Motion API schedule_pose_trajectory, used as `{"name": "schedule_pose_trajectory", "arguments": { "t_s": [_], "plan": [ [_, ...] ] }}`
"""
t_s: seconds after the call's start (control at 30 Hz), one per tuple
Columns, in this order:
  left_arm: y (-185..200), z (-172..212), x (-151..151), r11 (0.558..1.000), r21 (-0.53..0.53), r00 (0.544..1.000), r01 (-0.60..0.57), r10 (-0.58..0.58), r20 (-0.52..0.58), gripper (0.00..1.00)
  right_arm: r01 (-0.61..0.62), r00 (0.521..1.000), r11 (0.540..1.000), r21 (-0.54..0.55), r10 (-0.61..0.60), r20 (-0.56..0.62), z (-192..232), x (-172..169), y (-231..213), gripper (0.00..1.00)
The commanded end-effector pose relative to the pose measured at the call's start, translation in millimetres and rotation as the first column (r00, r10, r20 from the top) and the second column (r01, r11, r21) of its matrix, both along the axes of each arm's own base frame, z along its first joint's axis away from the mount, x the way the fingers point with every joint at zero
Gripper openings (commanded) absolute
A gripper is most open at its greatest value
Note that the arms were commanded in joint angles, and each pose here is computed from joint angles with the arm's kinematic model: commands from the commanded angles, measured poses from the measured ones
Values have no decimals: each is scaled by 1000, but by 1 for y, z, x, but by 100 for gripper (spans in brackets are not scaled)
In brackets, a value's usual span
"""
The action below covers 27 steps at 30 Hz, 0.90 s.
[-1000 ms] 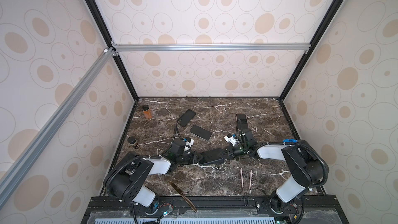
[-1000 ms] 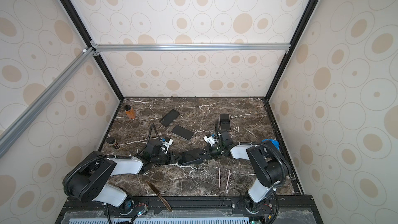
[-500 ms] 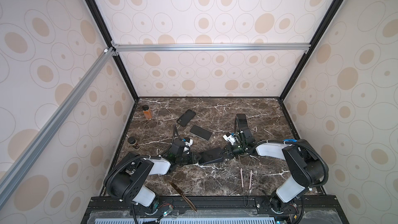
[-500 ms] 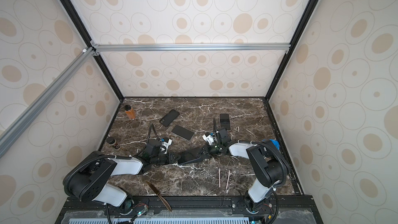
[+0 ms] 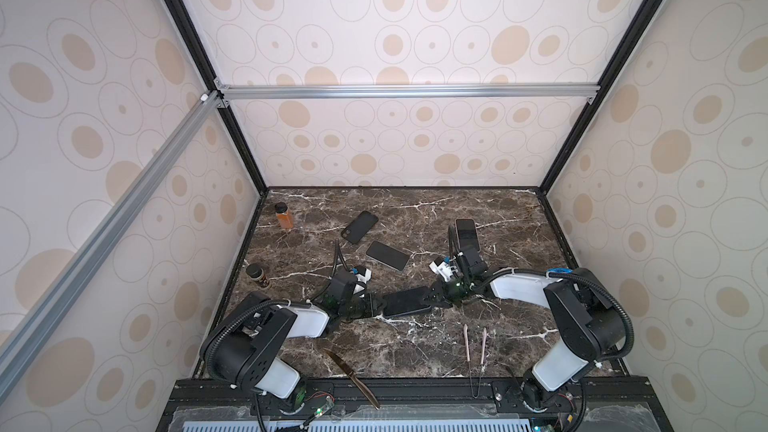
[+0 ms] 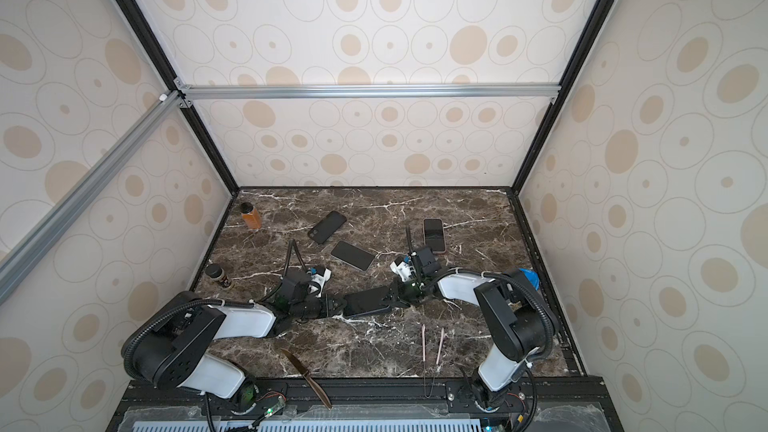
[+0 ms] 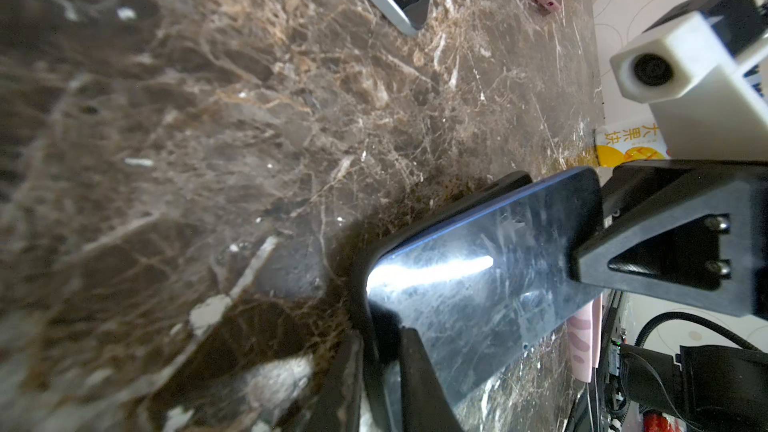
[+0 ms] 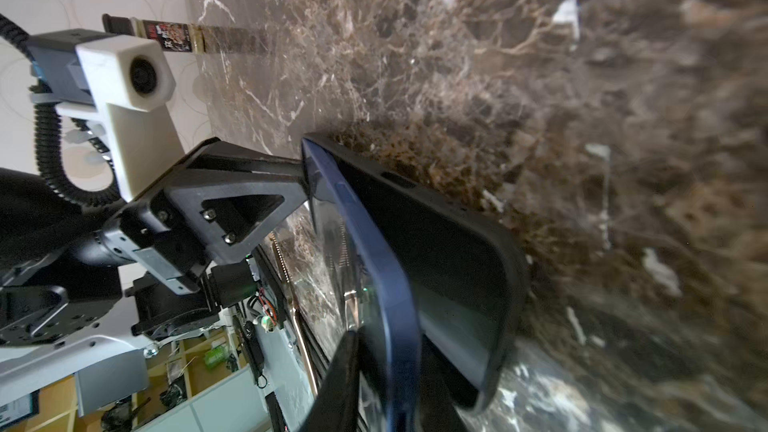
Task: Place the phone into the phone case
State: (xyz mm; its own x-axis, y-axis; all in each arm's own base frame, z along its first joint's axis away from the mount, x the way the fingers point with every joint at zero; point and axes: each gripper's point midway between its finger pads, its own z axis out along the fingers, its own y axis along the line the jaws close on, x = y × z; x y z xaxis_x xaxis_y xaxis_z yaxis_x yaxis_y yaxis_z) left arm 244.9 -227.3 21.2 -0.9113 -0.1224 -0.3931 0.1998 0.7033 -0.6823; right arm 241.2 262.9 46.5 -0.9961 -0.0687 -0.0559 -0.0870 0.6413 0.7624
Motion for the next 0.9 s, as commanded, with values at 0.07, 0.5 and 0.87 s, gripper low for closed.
{"name": "schedule_pose_trajectory", "arguments": {
  "t_s": [0.07,0.5,0.87],
  "plan": [
    [-1,-16,-28,998,18,995,62,-60,-85,15,10,1000,981,-195,-15,-21,-27,-9,-19,23],
    [7,-26,-34,998,44,994,40,-35,-106,14,10,998,965,-262,8,67,4,-2,-27,40],
    [4,-21,-33,999,26,994,41,-38,-98,20,2,994,938,-346,35,99,12,-3,-42,36]
  ]
}}
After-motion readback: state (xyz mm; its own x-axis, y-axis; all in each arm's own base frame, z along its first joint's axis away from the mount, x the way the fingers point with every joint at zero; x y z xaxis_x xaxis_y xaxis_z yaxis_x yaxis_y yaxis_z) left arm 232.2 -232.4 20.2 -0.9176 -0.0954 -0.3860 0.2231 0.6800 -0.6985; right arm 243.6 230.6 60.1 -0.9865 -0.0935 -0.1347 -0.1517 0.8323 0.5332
